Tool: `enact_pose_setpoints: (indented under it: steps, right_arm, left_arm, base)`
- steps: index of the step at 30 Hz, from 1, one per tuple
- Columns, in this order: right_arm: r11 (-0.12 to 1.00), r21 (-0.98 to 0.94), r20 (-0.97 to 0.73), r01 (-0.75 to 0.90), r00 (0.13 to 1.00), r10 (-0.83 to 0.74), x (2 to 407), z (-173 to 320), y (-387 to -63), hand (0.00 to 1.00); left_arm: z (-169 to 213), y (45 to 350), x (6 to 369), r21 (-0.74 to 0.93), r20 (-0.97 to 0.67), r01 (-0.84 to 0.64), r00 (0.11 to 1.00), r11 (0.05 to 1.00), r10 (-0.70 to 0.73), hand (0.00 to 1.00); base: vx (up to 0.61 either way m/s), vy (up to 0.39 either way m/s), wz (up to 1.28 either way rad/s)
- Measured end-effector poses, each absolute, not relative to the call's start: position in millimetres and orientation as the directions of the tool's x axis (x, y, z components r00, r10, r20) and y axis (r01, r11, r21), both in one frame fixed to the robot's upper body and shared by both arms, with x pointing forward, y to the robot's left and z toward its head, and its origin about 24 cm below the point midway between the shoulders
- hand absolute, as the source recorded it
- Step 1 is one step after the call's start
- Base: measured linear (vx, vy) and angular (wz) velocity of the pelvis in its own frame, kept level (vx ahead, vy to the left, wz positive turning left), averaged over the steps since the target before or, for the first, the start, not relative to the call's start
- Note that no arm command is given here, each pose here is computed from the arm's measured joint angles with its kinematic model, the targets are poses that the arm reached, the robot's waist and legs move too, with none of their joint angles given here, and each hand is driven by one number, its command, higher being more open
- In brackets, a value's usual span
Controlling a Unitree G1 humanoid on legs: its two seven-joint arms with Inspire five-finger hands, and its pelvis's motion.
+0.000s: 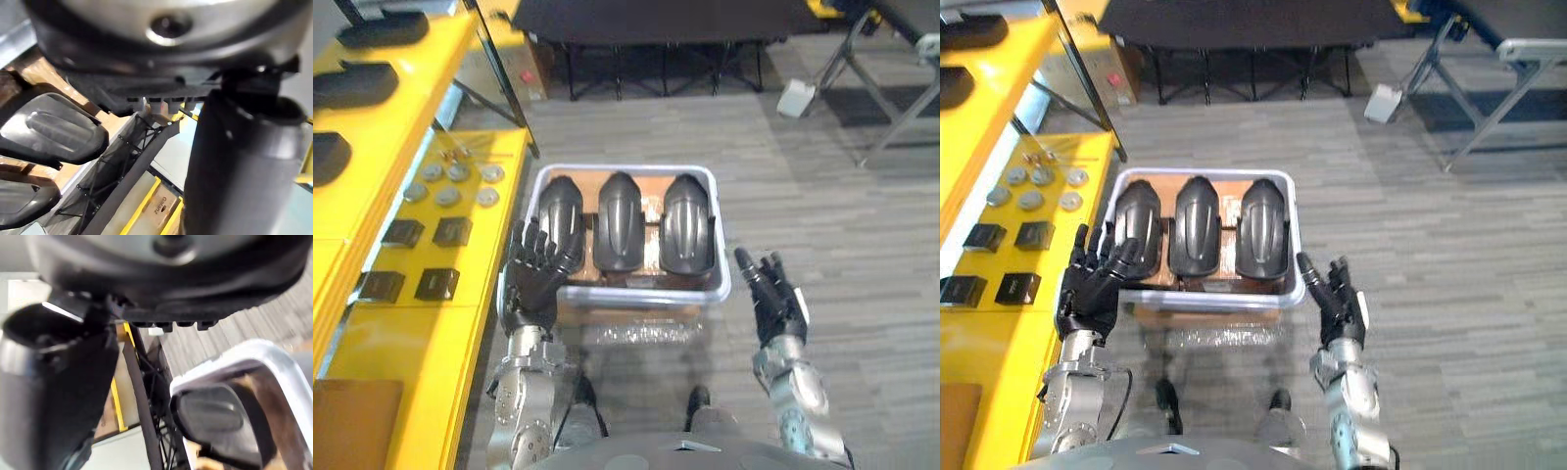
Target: Walk over and take three plastic housings, then place them on the shelf
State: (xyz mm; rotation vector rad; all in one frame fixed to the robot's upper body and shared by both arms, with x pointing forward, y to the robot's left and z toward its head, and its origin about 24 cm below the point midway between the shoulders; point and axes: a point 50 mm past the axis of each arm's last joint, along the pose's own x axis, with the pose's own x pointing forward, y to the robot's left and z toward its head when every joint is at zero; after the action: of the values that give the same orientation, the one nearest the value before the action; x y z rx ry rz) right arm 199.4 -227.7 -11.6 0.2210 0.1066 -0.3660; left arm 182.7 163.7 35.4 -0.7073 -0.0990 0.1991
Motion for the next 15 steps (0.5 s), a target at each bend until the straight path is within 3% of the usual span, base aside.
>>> enact_pose_setpoints:
  steps: [7, 11, 15]
  right_arm:
    - [0.798, 0.118, -0.018, 0.591, 0.805, -0.593, 230, 19, -279, 1.0]
    - [0.795, 0.087, 0.062, 0.601, 0.793, -0.606, 257, 48, -299, 1.0]
    - [0.812, 0.01, 0.031, 0.584, 0.811, -0.584, 272, 50, -306, 1.0]
  left_arm:
    - [57, 159, 205, -0.598, 0.137, -0.049, 0.977, 0.8, 0.163, 1.0]
    - [56, 164, 206, -0.525, 0.105, -0.129, 0.971, 0.841, 0.215, 1.0]
    - [50, 167, 207, -0.475, 0.082, -0.157, 0.972, 0.866, 0.221, 1.0]
  base:
    - [-0.05, 0.021, 0.22]
    - [-0.04, 0.019, -0.03]
    - [0.0, 0.004, 0.0]
